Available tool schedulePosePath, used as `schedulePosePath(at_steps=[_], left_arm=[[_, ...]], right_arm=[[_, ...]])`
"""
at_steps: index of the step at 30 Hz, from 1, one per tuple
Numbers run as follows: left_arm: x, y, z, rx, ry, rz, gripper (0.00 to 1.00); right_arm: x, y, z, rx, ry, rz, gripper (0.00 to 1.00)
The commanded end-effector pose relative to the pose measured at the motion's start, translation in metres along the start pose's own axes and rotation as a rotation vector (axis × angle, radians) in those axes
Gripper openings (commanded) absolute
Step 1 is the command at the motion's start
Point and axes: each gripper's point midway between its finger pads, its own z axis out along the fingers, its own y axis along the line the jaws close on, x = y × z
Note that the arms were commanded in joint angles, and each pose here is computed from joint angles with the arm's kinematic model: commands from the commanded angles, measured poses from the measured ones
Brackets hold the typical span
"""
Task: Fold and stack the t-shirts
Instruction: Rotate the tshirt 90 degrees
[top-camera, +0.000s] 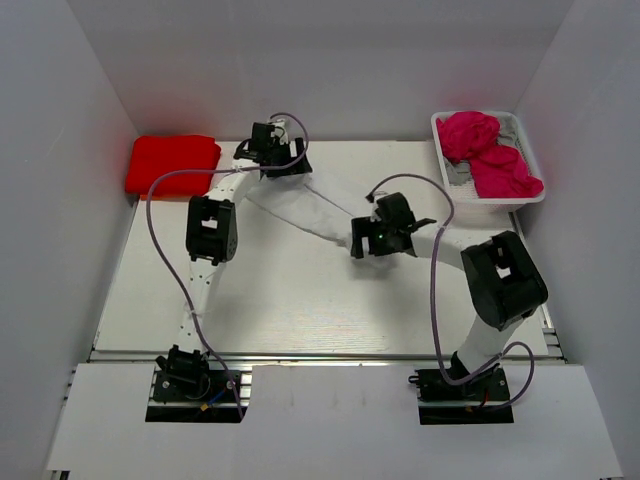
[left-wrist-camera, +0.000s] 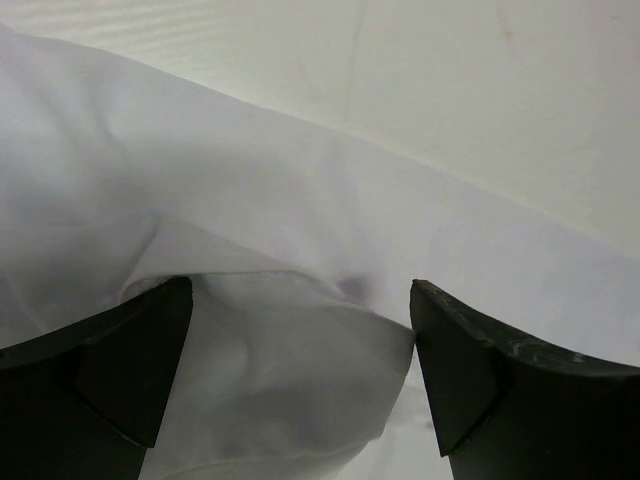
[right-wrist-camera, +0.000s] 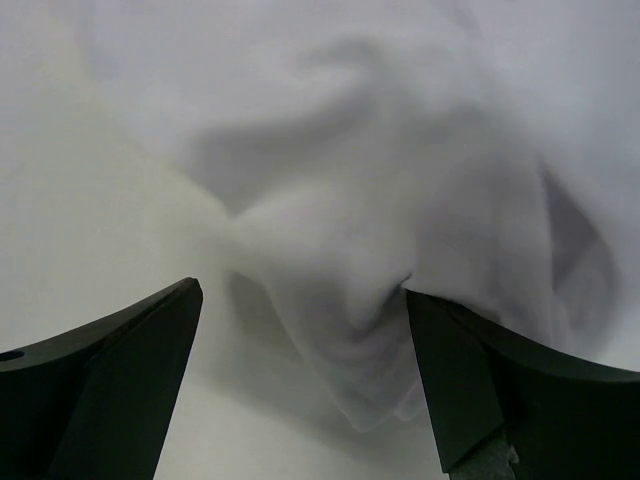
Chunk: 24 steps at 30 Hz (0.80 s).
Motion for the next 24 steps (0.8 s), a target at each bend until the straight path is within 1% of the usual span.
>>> schedulePosePath(at_steps=[1,2,3,4,6,8,9,10,13,15,17,18,20,21,22,23,24], left_arm=[[0.014,-0.044,0.021,0.152,0.011,-0.001,1.0],[0.02,-0.056,0.027,0.177,0.017,-0.004,1.0],[0.023,-0.066,0.03,0.218,0.02,-0.006,1.0],[0.03,-0.076,0.039,0.246,0.016,0.011,1.0],[0.041,-0.094,0.045,0.312,0.033,-0.007,1.0],[0.052,-0.112,0.056,0.362,0.03,0.001,1.0],[0.055,-0.117,0.058,0.369,0.033,0.006,1.0],[0.051,-0.123,0.059,0.373,0.015,0.019,1.0],[0.055,-0.143,0.063,0.437,-0.011,0.055,1.0],[0.049,-0.155,0.063,0.462,-0.045,0.078,1.0],[0.047,-0.155,0.065,0.466,-0.056,0.083,1.0],[0.04,-0.161,0.062,0.496,-0.089,0.101,1.0],[0.042,-0.17,0.064,0.527,-0.099,0.106,1.0],[0.034,-0.172,0.062,0.524,-0.118,0.102,1.0],[0.032,-0.172,0.062,0.514,-0.119,0.098,1.0],[0.03,-0.169,0.063,0.495,-0.128,0.095,1.0],[0.023,-0.169,0.06,0.477,-0.145,0.105,1.0]], right_arm=[[0.099,0.063,-0.009,-0.201,0.275,0.011,0.89],[0.113,0.079,-0.013,-0.235,0.305,-0.009,0.89],[0.114,0.086,-0.013,-0.251,0.296,-0.017,0.89],[0.128,0.107,-0.019,-0.294,0.319,-0.066,0.89],[0.13,0.125,-0.024,-0.352,0.322,-0.095,0.89],[0.139,0.155,-0.031,-0.428,0.327,-0.162,0.89],[0.137,0.164,-0.032,-0.449,0.318,-0.186,0.89],[0.146,0.176,-0.036,-0.473,0.331,-0.225,0.89],[0.155,0.197,-0.044,-0.542,0.345,-0.277,0.89],[0.156,0.203,-0.045,-0.562,0.341,-0.303,0.89],[0.158,0.215,-0.051,-0.597,0.33,-0.349,0.89],[0.156,0.221,-0.055,-0.619,0.317,-0.369,0.89],[0.159,0.23,-0.061,-0.634,0.306,-0.417,0.89],[0.149,0.232,-0.064,-0.622,0.264,-0.436,0.89],[0.148,0.232,-0.067,-0.614,0.264,-0.438,0.89],[0.136,0.235,-0.073,-0.602,0.226,-0.444,0.89],[0.135,0.235,-0.079,-0.603,0.221,-0.457,0.89]])
